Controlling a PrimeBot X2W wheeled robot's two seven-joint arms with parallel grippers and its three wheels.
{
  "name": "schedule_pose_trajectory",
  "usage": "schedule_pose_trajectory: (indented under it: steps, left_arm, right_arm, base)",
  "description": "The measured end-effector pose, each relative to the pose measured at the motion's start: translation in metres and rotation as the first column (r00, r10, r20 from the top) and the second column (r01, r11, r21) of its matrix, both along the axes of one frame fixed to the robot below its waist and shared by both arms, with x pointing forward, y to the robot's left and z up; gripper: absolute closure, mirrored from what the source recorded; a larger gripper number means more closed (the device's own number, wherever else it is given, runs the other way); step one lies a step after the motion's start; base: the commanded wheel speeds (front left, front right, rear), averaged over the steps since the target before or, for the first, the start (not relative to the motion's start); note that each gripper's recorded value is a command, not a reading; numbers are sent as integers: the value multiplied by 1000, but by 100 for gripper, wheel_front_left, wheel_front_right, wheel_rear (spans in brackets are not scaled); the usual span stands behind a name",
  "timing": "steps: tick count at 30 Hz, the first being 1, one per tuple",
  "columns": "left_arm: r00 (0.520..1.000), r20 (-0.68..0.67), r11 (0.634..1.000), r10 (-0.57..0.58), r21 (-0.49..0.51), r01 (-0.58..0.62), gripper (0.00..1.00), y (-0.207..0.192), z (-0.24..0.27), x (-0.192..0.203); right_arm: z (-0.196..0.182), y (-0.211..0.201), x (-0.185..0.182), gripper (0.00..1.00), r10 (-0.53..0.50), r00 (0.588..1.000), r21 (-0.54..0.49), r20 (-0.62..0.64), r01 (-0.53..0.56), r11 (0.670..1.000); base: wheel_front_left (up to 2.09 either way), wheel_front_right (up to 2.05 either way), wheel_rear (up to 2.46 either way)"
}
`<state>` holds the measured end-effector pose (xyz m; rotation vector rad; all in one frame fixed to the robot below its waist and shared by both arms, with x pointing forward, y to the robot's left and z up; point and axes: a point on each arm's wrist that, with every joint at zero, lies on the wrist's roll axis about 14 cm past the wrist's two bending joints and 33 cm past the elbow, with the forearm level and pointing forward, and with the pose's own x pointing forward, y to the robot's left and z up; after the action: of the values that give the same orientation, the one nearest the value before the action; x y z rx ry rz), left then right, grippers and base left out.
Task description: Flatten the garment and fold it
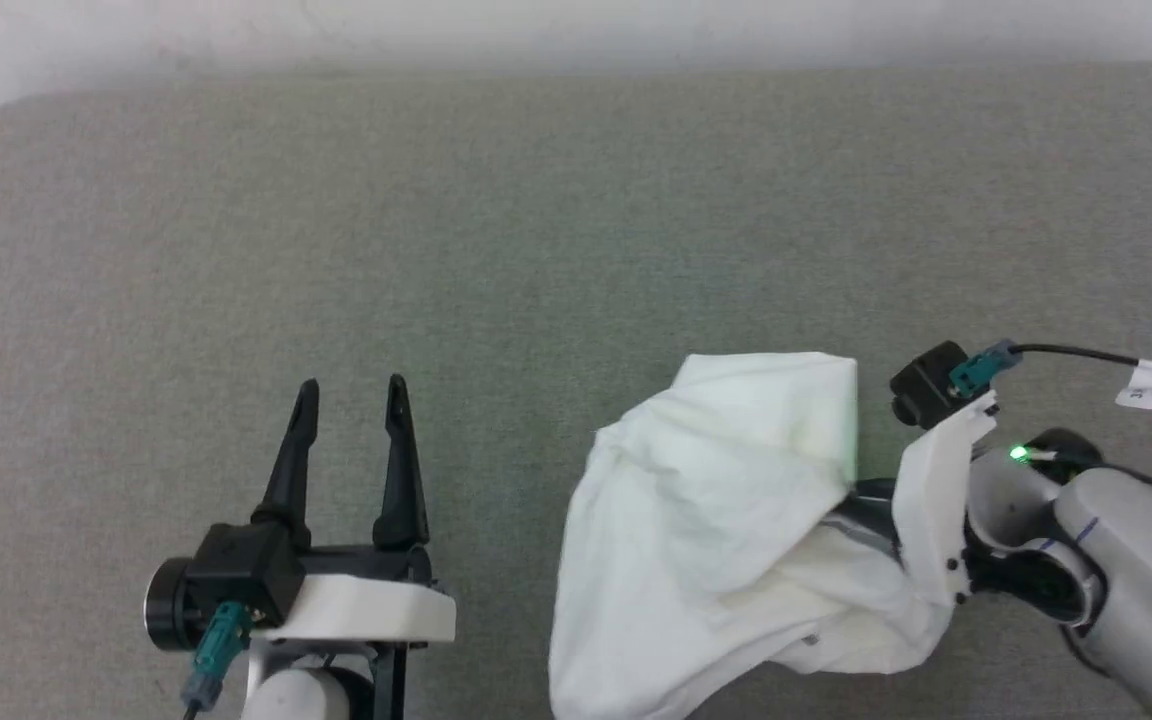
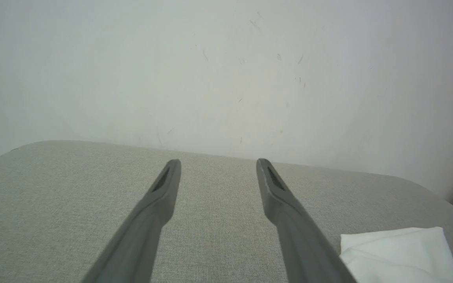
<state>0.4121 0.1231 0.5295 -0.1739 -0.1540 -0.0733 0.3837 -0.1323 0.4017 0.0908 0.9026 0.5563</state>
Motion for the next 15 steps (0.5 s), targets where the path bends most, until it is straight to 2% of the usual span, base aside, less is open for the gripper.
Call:
schedule_pose_trajectory:
  steps: [5, 9, 15]
  left_arm:
    - [999, 3, 999, -36, -4, 36, 0, -12, 2, -5]
    - [996, 10, 996, -86, -11, 86, 0, -29, 4, -2]
    - [981, 26, 981, -195, -12, 195, 0, -66, 5, 7]
  right_arm:
    - [13, -47, -5, 100, -11, 999, -157, 38, 16, 988]
    - [23, -93, -11, 100, -76, 995, -255, 59, 89, 963]
    - [38, -179, -29, 100, -231, 968, -410, 95, 249, 877]
  base:
    - [0, 0, 0]
    - [0, 0, 0]
    - [0, 0, 0]
